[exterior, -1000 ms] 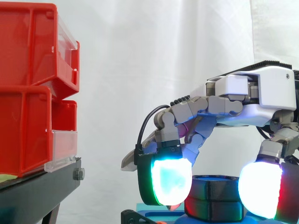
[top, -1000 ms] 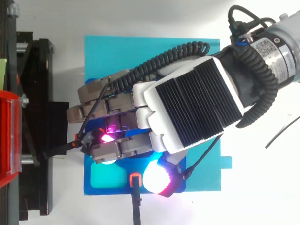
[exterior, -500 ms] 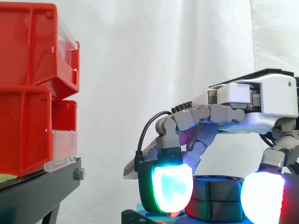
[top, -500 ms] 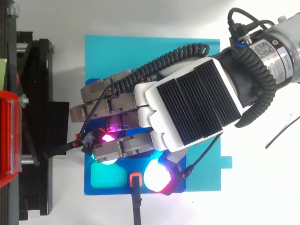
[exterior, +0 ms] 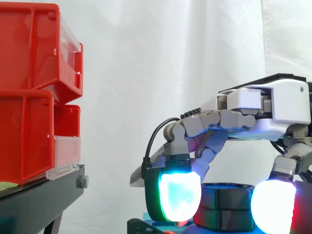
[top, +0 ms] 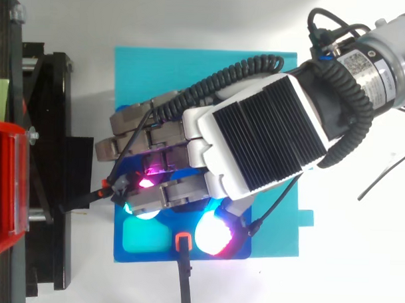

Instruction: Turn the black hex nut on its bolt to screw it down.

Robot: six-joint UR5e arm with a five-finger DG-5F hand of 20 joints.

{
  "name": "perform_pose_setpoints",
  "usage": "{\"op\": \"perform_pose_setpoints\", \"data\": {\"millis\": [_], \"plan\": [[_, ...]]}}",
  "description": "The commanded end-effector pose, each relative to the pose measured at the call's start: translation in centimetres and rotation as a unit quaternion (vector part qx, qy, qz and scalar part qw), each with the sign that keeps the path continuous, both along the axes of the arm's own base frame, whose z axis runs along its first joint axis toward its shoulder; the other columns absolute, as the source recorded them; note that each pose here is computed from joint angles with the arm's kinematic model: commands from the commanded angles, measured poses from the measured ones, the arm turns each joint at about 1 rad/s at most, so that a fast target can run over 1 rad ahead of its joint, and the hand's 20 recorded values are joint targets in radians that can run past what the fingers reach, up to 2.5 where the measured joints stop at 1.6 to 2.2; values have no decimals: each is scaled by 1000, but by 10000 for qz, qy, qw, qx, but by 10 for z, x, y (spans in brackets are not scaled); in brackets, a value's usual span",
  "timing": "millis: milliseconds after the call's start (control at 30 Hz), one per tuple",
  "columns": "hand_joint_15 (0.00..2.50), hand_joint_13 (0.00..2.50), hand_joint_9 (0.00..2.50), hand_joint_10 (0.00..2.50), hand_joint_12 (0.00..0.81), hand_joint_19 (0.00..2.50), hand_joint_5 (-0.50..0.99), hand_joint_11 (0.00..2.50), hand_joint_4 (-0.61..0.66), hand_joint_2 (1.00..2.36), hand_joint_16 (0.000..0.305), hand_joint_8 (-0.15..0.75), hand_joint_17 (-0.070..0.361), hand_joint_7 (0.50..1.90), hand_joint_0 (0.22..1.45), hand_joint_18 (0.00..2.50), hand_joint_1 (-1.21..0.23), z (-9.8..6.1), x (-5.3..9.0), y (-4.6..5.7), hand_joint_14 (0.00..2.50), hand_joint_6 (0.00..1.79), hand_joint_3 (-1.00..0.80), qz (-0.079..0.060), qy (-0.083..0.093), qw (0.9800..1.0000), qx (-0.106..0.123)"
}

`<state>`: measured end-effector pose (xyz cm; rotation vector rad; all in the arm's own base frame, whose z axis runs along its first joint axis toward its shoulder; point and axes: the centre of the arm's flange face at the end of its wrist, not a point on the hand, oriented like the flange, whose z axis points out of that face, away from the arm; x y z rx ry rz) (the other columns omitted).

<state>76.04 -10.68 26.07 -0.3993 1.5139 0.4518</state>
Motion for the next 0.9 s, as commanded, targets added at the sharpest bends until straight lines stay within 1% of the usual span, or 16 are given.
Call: {"op": "perform_pose_setpoints", "data": {"millis": [0,200,300,867], "plan": [[109,532,916,17,360,347,-34,403,235,1000,57,300,128,1322,456,430,-480,0,0,-2,4,502,-500,-11,-2,10000,0],[109,521,905,18,346,355,-35,409,217,1000,54,292,121,1334,490,415,-533,1,0,-5,6,502,-500,-27,-41,10000,-2],[112,518,905,18,341,360,-36,403,210,1000,52,287,118,1340,506,409,-554,0,-1,-7,5,502,-500,-42,-33,10000,-2],[113,515,895,18,329,363,-35,403,205,1005,50,277,113,1368,548,400,-632,0,-1,-8,4,502,-434,-50,-45,10000,-8]]}}
